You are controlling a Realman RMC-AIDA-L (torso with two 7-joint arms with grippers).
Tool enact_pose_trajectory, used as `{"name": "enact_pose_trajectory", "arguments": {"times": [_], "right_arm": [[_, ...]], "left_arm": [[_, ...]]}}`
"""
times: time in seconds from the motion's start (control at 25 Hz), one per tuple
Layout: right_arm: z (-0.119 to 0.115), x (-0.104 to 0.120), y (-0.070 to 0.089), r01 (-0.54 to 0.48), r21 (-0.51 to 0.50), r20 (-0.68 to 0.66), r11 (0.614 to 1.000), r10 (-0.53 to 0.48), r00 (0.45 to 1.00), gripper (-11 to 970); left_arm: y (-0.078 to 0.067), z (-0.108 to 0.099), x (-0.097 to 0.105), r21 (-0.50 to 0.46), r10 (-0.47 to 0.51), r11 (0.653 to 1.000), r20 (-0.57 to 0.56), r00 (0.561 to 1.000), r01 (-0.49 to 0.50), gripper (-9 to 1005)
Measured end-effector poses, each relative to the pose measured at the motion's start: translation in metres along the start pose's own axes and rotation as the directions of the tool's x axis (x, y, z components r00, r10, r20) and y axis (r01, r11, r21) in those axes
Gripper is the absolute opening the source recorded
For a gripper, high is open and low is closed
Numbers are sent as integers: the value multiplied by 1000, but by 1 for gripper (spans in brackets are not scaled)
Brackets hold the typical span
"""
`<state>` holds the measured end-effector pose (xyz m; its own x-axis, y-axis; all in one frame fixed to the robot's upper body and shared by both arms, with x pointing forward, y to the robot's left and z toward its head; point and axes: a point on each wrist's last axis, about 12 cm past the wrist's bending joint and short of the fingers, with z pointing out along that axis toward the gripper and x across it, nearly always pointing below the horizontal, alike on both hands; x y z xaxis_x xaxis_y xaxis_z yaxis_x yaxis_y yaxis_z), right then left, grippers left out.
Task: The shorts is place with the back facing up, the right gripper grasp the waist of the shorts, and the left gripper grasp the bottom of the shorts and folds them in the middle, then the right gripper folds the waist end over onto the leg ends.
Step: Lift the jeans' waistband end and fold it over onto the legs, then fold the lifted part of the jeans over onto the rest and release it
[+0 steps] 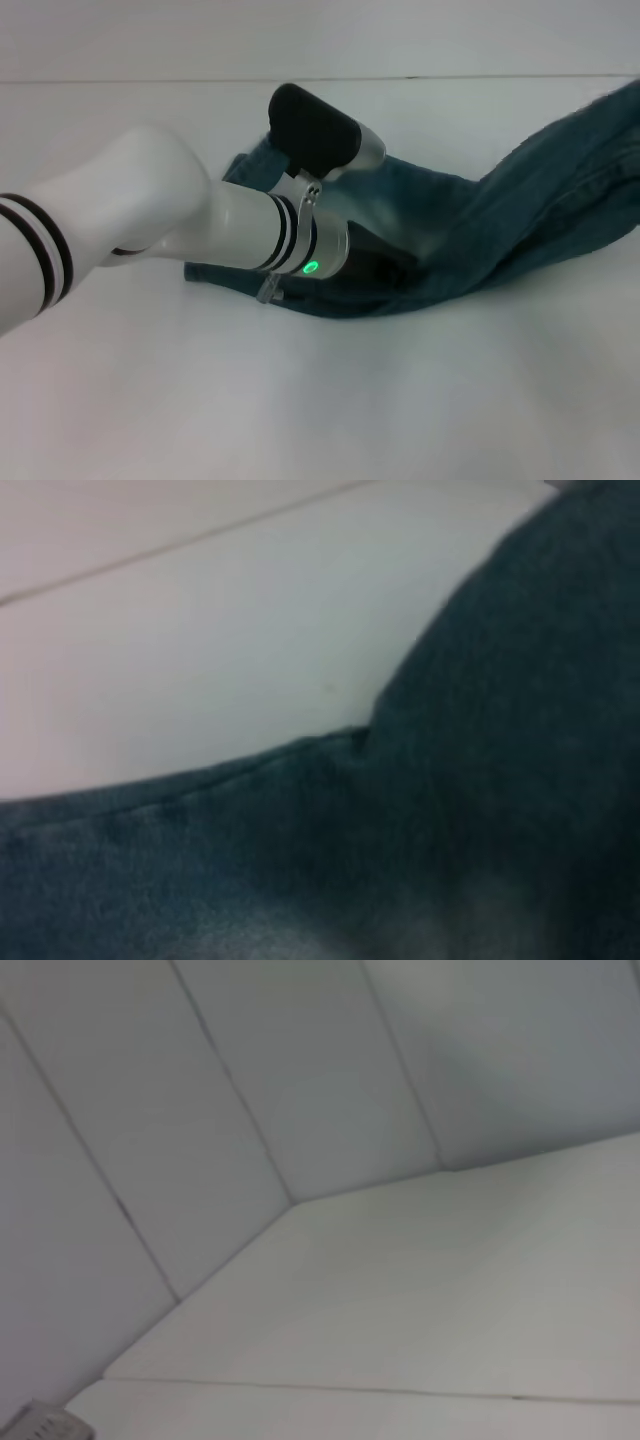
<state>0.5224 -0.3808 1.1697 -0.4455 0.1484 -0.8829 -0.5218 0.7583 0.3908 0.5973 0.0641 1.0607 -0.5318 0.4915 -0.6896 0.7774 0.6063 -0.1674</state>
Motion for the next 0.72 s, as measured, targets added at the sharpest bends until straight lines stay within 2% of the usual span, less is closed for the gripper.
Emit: {"name": "enact_pose_trajectory", "arguments": {"times": [0.36,0.48,0.56,0.72], "right_arm": [[39,-39,23,74,-116,-43,990,-80,996,124],[51,-47,31,94,-155,-56,983,-104,993,126],[56,-48,34,102,-173,-68,980,-115,991,127],[67,-46,42,113,-206,-101,972,-136,986,130]], "left_arm": [[-13,-1,6,108,29,994,-55,998,-23,38],[-14,-3,3,122,19,992,-36,999,-14,38],[-9,-6,0,102,-18,995,5,1000,18,38],[17,-16,-5,-26,-117,992,146,982,122,45]]}}
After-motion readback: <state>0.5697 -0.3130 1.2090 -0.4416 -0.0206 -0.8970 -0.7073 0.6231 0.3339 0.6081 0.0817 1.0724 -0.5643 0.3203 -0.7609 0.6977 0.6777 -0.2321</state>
